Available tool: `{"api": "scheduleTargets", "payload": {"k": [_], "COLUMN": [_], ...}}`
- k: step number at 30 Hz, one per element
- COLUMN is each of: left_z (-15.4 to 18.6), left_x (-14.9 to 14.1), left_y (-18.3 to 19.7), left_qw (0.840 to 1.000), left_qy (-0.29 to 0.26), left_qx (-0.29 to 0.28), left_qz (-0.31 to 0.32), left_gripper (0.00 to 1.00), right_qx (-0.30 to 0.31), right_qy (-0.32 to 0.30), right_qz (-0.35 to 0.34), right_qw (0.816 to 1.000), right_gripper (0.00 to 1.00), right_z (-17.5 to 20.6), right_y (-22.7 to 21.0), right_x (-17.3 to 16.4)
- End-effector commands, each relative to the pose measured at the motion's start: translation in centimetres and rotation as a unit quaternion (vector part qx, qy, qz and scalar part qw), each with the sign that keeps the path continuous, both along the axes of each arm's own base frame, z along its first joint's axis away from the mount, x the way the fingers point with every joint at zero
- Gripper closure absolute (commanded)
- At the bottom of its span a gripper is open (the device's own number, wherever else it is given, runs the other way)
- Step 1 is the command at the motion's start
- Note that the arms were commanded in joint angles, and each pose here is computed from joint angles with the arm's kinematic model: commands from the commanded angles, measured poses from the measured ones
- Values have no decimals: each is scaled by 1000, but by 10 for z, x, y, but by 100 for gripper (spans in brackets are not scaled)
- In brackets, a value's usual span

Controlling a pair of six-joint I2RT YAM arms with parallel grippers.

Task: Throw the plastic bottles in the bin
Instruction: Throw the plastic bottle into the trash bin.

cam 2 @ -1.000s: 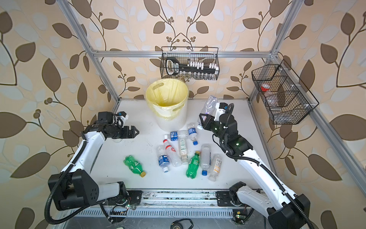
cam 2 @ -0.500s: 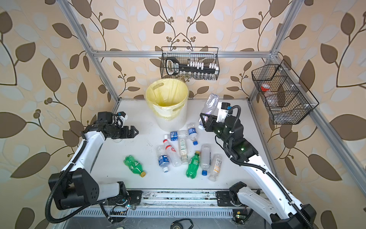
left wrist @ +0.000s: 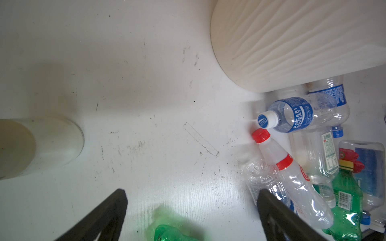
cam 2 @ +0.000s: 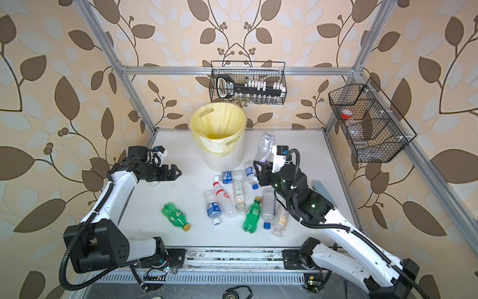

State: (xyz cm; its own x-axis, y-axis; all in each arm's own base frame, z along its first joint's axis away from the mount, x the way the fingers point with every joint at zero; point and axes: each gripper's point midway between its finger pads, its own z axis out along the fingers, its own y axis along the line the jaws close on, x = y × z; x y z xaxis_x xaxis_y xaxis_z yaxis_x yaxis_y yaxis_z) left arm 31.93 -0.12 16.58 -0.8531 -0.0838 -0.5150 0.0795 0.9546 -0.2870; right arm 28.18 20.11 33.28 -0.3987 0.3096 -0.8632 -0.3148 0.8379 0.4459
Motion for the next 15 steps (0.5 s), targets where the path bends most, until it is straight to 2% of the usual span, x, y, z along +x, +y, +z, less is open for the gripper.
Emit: {"api": "scheduleTargets", "payload": {"k": [1,5,7,8,9,11,13,15], "left_z": [11,14,15,15,14,15,18,24], "left_x": [-2,-2,-2,-2,-2,-3,-5,-6], "left_y": [-4,-2,-2,-2,-2,-2,-2,-4], "left_qw": [1000,1000,1000,1000,1000,1000,1000,999], "left_qy": [-7,-11,-12,-12,-12,-10,-14,-27], "left_qx": [-17,-14,-14,-14,-14,-15,-17,-21], "left_qz": [-10,-8,-6,-7,-7,-7,-11,-13], "left_gripper": [1,1,1,1,1,1,1,1], "right_qx": [-22,-32,-41,-42,-51,-58,-77,-80], "right_qy": [-51,-58,-37,-24,-1,19,13,-15], "right_qz": [-25,-33,-49,-41,-35,-36,-44,-39], "right_qw": [998,997,997,998,998,997,996,996], "right_gripper": [66,66,62,56,45,15,0,0], "right_z": [56,98,100,98,87,91,101,122], "right_y": [16,58,73,84,95,102,104,104], "right_x": [22,74,109,127,146,163,158,139]}}
